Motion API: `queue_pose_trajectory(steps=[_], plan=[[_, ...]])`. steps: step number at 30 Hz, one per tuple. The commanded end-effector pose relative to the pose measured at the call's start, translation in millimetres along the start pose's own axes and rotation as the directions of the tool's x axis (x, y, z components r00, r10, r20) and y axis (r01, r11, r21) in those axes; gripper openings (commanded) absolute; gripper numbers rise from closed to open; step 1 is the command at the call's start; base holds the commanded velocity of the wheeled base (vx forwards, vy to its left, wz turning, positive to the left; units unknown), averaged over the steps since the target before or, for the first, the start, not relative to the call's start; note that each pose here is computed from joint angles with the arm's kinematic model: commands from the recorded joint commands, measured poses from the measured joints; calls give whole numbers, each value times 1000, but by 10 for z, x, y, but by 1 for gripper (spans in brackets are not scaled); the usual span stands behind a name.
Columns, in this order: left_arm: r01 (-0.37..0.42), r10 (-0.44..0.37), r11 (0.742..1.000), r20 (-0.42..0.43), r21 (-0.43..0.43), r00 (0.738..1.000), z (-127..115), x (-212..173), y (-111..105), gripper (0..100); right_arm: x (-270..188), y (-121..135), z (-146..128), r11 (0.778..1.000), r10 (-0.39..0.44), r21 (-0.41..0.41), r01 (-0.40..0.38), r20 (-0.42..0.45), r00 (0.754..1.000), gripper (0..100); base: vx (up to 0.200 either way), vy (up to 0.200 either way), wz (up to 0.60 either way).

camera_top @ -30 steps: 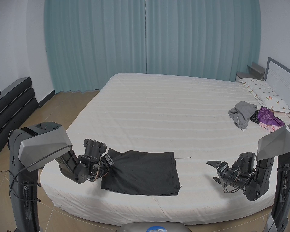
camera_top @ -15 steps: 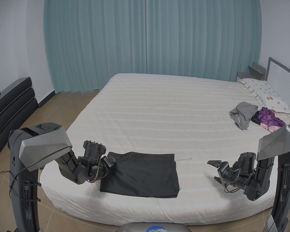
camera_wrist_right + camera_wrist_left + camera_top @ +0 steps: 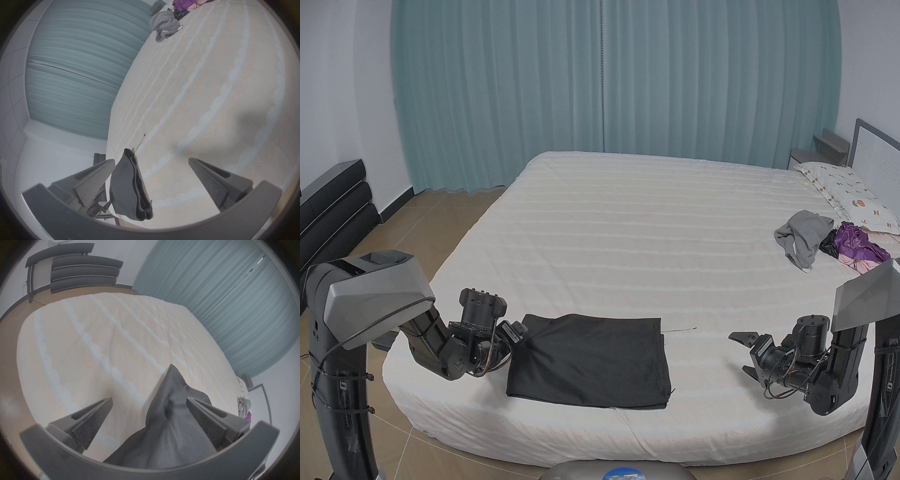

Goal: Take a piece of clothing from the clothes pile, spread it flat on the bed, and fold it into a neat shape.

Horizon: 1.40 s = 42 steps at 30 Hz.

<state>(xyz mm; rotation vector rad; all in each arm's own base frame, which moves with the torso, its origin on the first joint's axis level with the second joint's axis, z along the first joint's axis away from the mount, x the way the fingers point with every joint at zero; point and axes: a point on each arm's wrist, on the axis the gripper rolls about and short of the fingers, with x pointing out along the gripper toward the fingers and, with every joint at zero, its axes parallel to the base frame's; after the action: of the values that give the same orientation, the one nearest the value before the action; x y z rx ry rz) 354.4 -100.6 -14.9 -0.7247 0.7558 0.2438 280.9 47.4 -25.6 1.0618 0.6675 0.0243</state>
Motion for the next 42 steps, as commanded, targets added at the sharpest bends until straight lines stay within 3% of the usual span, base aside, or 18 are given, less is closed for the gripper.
queue_pose_trajectory(steps=[1,5,11,13,14,16,18,19,21,22,23,25,26,30,32,37,40,42], plan=[[22,-21,1000,34,-21,999,138,-271,8,100,-27,37,-4,1000,11,-8,-11,2,1000,100,0,0,0],[43,-41,999,61,-33,997,229,-437,-3,100,-116,137,1,998,37,-43,-36,18,999,100,0,0,0],[149,-136,987,189,-56,972,529,-1138,-43,100,-712,581,64,964,199,-198,-176,99,975,100,0,0,0],[149,-136,987,189,-56,972,529,-1138,-43,100,-712,581,64,964,199,-198,-176,99,975,100,0,0,0],[217,-196,975,258,-55,946,634,-1537,-43,100,-989,698,69,938,250,-282,-201,149,957,100,0,0,0],[244,-227,970,295,-21,928,661,-1777,-7,100,-1158,718,49,918,267,-345,-196,173,948,100,0,0,0],[245,-236,969,314,11,920,644,-1915,35,100,-1272,732,39,901,284,-390,-192,192,939,100,0,0,0],[245,-249,968,356,58,901,609,-2144,117,100,-1446,747,25,869,311,-460,-181,225,923,100,0,0,0],[246,-269,963,407,109,873,580,-2382,195,100,-1643,782,11,830,357,-530,-175,262,896,100,0,0,0],[246,-270,963,410,113,871,577,-2399,201,100,-1662,791,12,826,364,-534,-177,267,892,100,0,0,0],[247,-293,956,460,159,838,556,-2613,264,100,-1843,840,9,795,406,-581,-172,299,864,100,0,0,0],[225,-293,955,500,194,815,528,-2777,330,100,-2029,853,-13,772,431,-614,-162,319,844,100,0,0,0],[210,-291,955,527,209,799,509,-2895,374,100,-2151,850,-44,749,448,-644,-156,319,835,100,0,0,0],[185,-294,953,581,241,759,413,-3273,545,100,-2509,756,-181,681,457,-724,-113,299,837,100,0,0,0],[180,-304,949,595,259,744,361,-3442,636,100,-2682,724,-242,658,473,-743,-124,279,836,100,0,0,0],[146,-313,942,631,303,709,242,-3747,835,100,-3064,656,-372,635,473,-760,-139,240,848,100,0,0,0],[106,-321,934,675,341,665,148,-3939,989,100,-3372,569,-486,609,431,-786,-106,216,876,100,0,0,0],[85,-325,930,691,359,645,105,-4007,1054,100,-3476,533,-527,582,428,-809,-80,221,876,100,0,0,0]])
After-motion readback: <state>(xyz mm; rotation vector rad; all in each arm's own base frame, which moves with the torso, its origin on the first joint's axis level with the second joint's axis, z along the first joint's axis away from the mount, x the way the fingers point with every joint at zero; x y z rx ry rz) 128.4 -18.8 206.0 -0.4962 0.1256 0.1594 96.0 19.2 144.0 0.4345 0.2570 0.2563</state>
